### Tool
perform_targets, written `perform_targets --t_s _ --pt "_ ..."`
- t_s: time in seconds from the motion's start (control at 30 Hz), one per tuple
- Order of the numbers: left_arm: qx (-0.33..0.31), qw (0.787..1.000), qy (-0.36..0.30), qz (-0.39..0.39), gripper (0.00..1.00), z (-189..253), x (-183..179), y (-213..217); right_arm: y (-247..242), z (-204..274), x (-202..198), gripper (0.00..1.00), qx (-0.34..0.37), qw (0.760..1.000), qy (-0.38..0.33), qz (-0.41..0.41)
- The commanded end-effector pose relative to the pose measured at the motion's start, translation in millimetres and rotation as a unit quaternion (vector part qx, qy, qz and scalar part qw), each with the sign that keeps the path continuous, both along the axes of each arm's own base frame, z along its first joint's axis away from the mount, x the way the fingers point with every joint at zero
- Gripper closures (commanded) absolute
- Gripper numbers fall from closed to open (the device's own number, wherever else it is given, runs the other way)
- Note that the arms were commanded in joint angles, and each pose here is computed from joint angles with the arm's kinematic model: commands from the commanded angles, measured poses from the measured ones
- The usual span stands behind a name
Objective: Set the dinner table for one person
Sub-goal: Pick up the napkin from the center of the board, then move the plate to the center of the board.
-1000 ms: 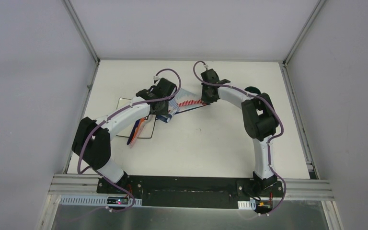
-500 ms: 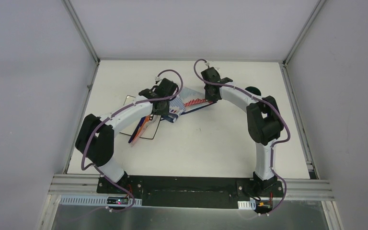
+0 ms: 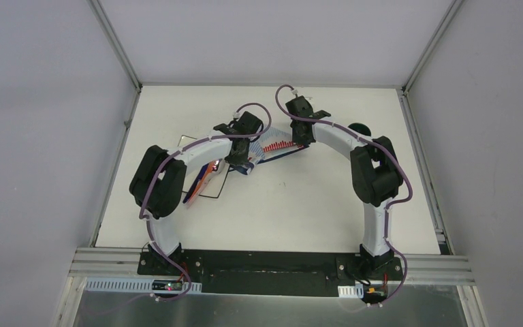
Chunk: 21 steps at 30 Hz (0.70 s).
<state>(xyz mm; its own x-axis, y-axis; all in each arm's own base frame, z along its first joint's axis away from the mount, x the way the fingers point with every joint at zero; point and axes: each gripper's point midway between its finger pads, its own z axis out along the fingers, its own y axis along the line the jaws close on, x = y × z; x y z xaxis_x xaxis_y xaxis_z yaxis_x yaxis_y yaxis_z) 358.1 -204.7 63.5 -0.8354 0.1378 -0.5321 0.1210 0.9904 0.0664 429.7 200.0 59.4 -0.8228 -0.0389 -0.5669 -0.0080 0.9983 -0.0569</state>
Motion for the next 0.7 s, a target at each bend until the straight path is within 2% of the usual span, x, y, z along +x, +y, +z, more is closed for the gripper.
perform_targets --t_s 0.0,0.33,0.67 --pt "-0.026 0.999 -0.021 -0.011 1.00 11 12 -19 -17 35 9 1.00 -0.017 0.999 -0.042 -0.012" --pt "0.018 1.000 -0.013 0.009 1.00 -10 14 0 -15 34 9 1.00 -0.013 0.999 -0.039 -0.009" --pt "0.033 0.998 0.006 0.048 1.00 -26 24 37 -16 30 6 1.00 -0.016 0.999 -0.034 -0.008"
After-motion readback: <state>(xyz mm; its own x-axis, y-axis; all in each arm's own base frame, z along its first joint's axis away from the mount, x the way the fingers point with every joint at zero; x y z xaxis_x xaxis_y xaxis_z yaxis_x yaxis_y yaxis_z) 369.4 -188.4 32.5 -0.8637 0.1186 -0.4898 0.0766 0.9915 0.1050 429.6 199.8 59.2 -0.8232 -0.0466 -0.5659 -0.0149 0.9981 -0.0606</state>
